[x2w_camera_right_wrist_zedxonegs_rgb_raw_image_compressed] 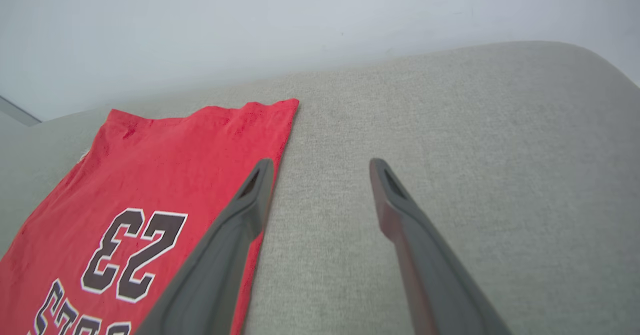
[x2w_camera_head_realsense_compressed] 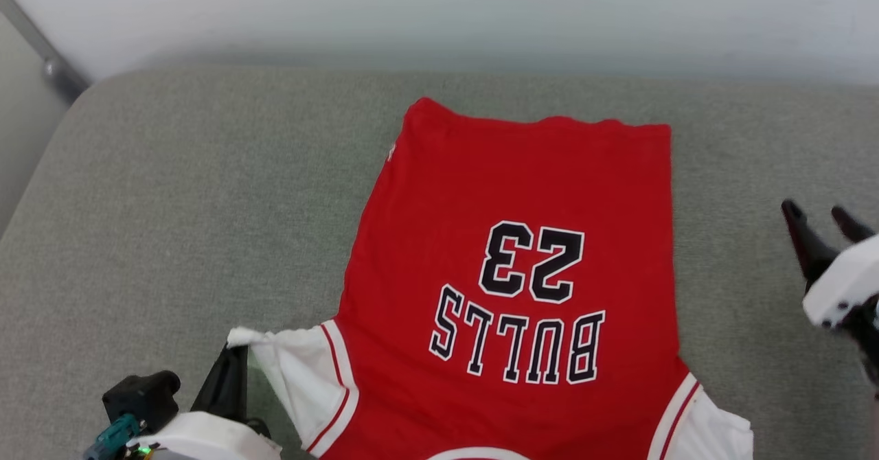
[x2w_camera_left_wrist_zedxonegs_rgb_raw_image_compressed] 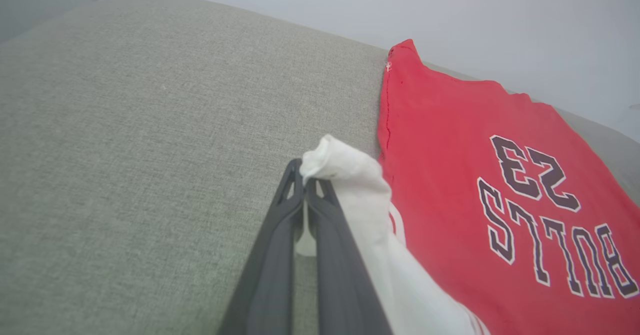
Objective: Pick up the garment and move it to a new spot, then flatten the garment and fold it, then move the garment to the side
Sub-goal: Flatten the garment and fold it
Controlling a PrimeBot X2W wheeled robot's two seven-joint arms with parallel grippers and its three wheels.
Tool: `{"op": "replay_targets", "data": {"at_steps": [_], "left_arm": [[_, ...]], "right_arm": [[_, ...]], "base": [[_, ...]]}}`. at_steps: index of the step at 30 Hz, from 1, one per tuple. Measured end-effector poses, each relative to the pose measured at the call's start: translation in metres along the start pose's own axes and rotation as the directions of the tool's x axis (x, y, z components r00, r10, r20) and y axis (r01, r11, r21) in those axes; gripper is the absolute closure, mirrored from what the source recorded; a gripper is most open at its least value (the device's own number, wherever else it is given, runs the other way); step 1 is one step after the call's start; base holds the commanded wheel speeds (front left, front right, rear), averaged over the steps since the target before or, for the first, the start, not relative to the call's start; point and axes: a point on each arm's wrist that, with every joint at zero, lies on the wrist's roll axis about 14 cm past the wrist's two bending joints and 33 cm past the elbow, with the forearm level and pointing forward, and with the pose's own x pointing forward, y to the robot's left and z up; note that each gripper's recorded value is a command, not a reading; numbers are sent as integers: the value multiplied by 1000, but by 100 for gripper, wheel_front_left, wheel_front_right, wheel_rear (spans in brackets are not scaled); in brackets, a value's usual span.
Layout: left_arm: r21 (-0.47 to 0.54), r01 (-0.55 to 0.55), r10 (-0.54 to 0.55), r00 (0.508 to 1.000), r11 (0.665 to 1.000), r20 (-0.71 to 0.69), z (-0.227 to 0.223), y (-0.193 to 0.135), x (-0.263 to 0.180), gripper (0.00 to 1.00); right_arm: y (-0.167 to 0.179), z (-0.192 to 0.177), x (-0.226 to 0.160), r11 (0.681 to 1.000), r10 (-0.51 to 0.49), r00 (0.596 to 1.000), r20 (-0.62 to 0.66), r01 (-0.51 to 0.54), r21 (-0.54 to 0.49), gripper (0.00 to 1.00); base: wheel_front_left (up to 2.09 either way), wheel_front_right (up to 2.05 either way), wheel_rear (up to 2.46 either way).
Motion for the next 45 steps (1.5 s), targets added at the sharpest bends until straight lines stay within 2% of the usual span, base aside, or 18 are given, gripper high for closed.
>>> {"op": "replay_targets", "data": {"at_steps": [5,10,14,18,26,27,28,29,35,39,42,45], "left_arm": [[-8,29,-29,998,1000,60,13,-11,23,100],[-5,45,-45,995,999,85,16,-15,44,100],[5,56,-56,995,998,82,12,-17,61,100],[9,54,-55,996,998,67,4,-16,72,100],[17,35,-35,999,999,25,-14,-7,82,100],[15,33,-33,999,999,22,-15,-7,82,100],[13,33,-33,999,999,21,-16,-7,82,100],[11,32,-32,999,999,21,-16,-7,82,100],[7,33,-33,999,999,24,-15,-7,78,100],[3,24,-24,999,1000,29,-12,-5,71,100],[2,15,-15,999,1000,32,-11,-4,61,100],[2,2,-2,999,1000,32,-10,-2,49,100]], "right_arm": [[4,23,70,1000,-3,999,-51,4,6,0],[18,16,132,1000,6,977,-215,-7,-2,0],[27,-5,169,1000,4,932,-361,-9,-11,0],[33,-40,191,1000,-4,869,-496,-4,-15,0],[47,-81,210,1000,16,770,-637,-11,11,0],[47,-82,210,1000,17,765,-643,-11,13,49],[48,-83,210,1000,13,762,-648,-11,7,91],[48,-82,210,1000,14,759,-651,-12,7,100],[54,-73,205,999,4,776,-631,-33,-34,100],[48,-53,196,994,-36,812,-582,-34,-109,100],[42,-22,186,988,-53,858,-511,-29,-151,100],[34,-3,166,981,-69,880,-470,-27,-194,100]], "base": [[0,0,0],[0,0,0],[0,0,0],[0,0,0],[0,0,0],[0,0,0],[0,0,0],[0,0,0],[0,0,0],[0,0,0],[0,0,0],[0,0,0]]}}
